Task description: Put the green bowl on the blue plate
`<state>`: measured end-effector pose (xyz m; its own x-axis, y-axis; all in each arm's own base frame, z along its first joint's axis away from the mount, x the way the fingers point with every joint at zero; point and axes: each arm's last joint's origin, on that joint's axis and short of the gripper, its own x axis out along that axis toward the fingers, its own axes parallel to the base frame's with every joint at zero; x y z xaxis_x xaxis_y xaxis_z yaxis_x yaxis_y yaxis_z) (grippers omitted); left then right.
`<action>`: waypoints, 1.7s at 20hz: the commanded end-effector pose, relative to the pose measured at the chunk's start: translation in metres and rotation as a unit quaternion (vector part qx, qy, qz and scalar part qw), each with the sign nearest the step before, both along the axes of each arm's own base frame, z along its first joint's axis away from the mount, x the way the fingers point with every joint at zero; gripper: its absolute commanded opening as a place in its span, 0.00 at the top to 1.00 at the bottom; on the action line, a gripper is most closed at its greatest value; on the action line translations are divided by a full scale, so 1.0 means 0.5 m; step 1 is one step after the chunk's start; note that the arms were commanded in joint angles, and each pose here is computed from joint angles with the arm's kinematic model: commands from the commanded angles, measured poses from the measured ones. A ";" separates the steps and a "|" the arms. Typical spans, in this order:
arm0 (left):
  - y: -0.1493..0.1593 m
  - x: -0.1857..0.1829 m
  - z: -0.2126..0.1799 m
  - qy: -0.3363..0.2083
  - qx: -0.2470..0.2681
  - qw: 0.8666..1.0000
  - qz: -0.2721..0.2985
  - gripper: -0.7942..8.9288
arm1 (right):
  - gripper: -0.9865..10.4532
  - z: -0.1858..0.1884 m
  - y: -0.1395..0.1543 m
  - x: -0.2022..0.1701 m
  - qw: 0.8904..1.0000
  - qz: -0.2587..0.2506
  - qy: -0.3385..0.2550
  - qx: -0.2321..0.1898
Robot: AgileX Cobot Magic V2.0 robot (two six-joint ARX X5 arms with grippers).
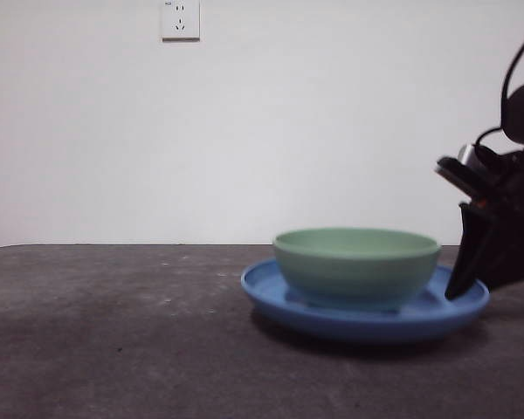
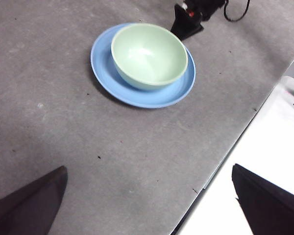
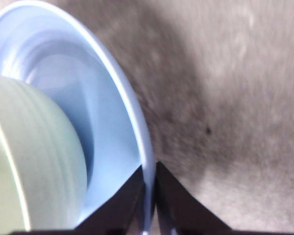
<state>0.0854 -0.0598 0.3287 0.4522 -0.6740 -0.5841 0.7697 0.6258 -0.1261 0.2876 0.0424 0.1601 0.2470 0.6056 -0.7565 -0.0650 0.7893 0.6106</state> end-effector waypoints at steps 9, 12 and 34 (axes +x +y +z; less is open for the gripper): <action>-0.002 0.001 0.008 -0.009 -0.006 1.000 -0.006 0.12 | 0.91 0.132 0.151 0.049 0.998 0.041 -0.044 -0.020; -0.003 0.003 0.010 -0.016 -0.010 1.000 -0.006 0.12 | 0.91 0.119 0.204 0.048 0.997 0.063 -0.039 -0.022; -0.006 0.000 0.011 -0.019 -0.012 1.000 -0.016 0.12 | 0.60 0.038 0.218 0.074 0.996 0.060 -0.011 -0.071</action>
